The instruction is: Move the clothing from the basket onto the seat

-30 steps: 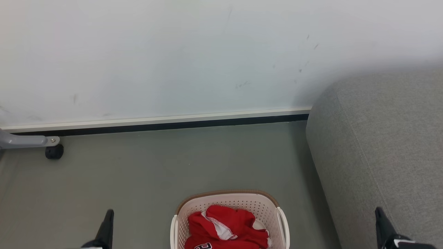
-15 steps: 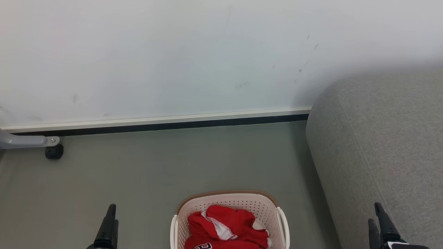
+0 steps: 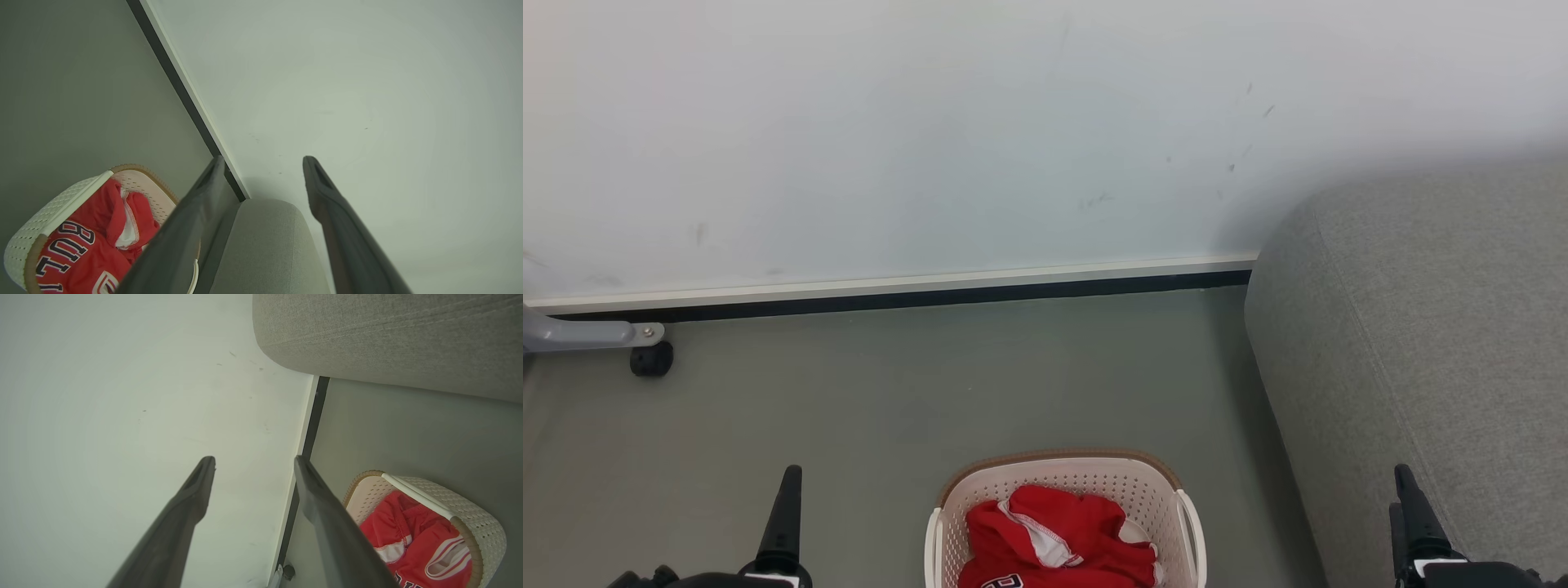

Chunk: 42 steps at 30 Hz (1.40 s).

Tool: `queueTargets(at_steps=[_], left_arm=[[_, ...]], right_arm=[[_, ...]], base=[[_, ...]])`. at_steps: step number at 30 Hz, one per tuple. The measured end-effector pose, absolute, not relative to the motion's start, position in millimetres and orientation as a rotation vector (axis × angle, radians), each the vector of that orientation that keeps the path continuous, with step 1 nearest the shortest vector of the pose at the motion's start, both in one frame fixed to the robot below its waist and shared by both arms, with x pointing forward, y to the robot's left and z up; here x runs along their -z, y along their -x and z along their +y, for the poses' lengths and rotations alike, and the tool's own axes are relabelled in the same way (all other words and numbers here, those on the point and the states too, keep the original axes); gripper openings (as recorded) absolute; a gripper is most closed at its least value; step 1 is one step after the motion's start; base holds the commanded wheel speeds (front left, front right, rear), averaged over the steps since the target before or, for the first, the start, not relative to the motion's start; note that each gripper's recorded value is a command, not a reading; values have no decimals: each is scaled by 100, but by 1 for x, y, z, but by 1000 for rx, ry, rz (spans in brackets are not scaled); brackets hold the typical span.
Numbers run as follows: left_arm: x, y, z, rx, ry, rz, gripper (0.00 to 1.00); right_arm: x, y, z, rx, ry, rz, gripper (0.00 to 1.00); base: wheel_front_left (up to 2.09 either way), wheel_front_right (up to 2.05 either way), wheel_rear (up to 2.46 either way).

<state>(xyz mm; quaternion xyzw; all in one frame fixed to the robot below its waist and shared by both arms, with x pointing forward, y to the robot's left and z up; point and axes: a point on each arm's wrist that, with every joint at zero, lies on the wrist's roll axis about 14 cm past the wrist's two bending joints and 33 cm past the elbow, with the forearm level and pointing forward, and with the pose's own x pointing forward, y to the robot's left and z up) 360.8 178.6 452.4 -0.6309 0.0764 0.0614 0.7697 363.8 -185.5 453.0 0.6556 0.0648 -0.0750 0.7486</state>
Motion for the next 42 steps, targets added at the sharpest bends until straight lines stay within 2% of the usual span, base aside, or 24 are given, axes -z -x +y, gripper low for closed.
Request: queueTargets(at_steps=[13, 27, 42], left_arm=[[-462, -364, 174, -86, 1082, 173, 100], [-473, -364, 170, -33, 758, 145, 100], [-476, -354, 180, -28, 459, 106, 100]], right_arm=[[-466, -368, -175, 117, -1191, 140, 100], [-478, -368, -161, 24, -834, 135, 100], [-491, -365, -146, -44, -574, 83, 100]], base=[[0, 0, 0], [0, 0, 0], [0, 0, 0]])
